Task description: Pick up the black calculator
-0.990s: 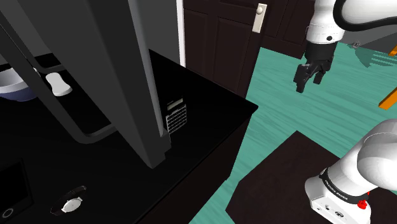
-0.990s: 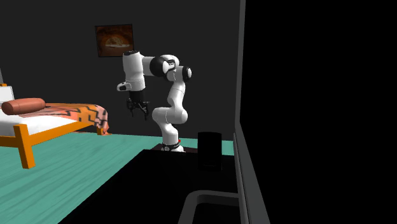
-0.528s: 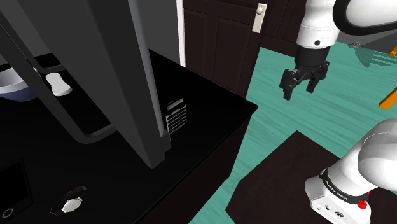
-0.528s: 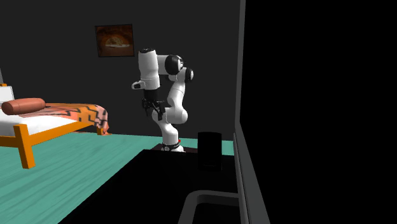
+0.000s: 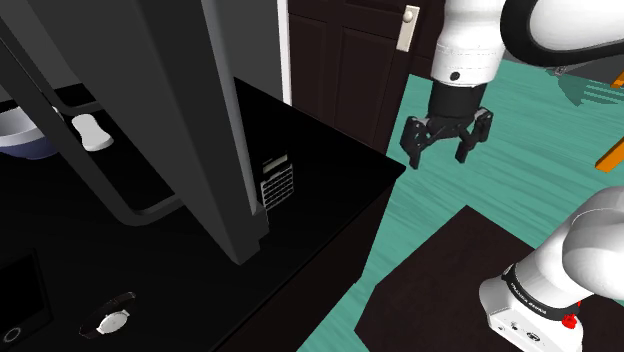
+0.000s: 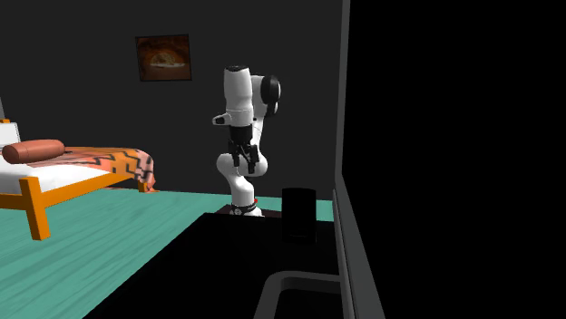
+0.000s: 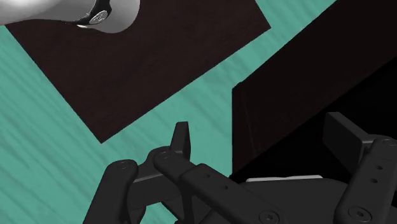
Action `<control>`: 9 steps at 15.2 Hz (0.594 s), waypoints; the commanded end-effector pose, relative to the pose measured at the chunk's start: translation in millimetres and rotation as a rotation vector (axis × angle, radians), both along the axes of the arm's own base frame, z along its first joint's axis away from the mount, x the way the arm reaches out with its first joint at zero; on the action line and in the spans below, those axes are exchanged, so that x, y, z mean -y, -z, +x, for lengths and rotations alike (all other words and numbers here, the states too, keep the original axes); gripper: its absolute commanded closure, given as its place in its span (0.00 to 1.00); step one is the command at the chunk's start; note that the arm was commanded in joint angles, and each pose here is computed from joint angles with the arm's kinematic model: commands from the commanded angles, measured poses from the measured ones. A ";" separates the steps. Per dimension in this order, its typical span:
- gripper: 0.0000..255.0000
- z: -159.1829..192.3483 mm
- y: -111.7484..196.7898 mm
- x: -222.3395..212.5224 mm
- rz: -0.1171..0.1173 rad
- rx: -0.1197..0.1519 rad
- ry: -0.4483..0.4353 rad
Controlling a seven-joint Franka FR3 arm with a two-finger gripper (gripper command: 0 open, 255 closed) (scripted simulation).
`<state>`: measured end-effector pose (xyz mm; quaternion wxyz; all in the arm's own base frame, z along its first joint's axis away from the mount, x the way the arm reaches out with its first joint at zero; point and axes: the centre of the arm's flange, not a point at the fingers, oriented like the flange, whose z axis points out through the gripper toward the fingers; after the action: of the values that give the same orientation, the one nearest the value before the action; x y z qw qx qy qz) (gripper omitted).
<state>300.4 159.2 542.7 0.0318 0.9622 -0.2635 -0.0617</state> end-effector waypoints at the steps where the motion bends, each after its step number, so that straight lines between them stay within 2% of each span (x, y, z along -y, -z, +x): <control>1: 0.00 4.9 -4.1 -25.4 -0.002 0.010 0.056; 9: 0.00 38.4 -11.1 -121.6 -0.015 0.050 0.261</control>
<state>333.7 266.9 551.3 0.0259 0.9264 -0.3734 -0.0411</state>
